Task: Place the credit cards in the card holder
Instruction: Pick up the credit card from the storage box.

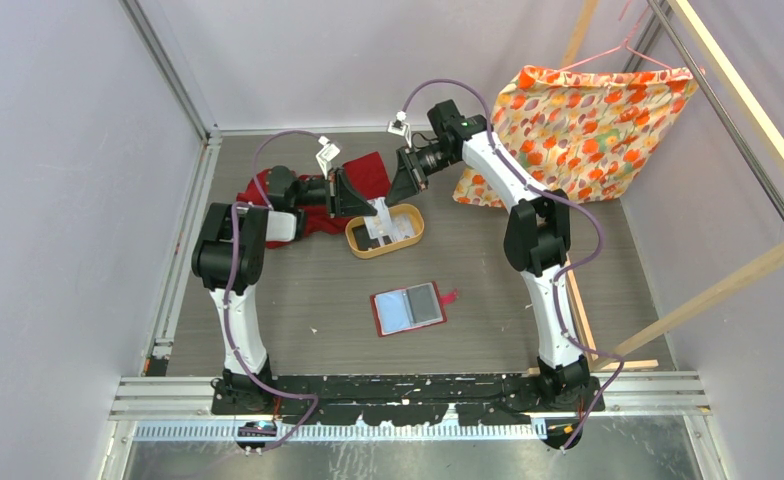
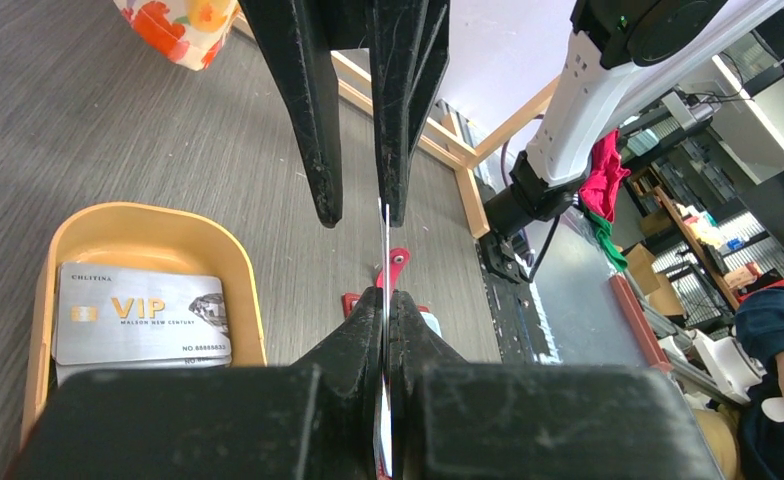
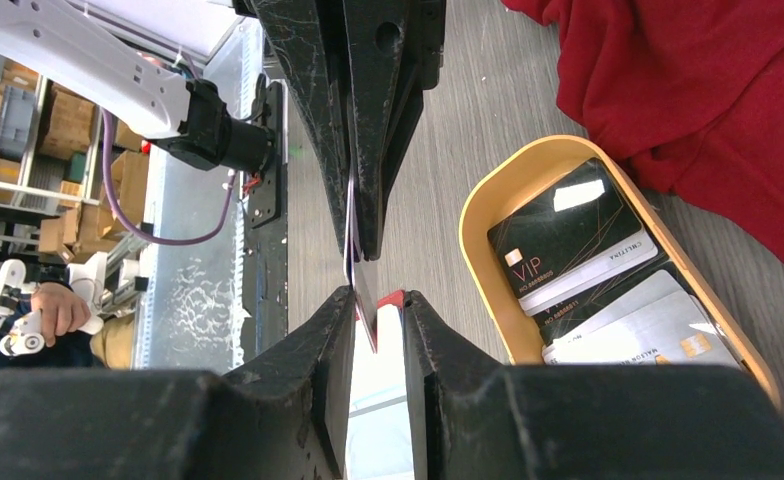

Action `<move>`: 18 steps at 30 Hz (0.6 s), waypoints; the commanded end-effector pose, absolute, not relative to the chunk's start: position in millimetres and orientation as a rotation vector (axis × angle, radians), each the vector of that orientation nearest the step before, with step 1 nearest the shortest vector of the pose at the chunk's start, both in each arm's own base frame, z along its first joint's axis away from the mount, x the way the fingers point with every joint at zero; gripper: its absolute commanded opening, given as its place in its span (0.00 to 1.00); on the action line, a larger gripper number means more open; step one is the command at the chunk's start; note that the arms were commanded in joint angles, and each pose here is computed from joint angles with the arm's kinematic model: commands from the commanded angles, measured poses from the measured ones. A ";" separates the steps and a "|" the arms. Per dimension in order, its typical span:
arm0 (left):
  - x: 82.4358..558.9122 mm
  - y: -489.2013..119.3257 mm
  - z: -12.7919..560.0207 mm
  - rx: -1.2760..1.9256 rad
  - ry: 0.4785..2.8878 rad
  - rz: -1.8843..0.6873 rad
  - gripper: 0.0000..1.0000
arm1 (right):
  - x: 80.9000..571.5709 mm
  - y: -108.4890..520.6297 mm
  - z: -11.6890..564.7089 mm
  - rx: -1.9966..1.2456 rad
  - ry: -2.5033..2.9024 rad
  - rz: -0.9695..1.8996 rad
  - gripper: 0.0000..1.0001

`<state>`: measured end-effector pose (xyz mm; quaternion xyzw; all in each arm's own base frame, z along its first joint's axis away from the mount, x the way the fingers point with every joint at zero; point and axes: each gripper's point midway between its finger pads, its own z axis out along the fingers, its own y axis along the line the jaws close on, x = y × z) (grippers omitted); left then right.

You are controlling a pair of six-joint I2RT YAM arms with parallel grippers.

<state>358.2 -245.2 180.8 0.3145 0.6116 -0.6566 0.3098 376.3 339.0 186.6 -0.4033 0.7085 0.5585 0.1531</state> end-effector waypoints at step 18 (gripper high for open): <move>350.3 -251.5 201.3 0.920 1.511 -1.679 0.00 | 365.5 345.5 217.4 -1.198 1.955 1.593 0.26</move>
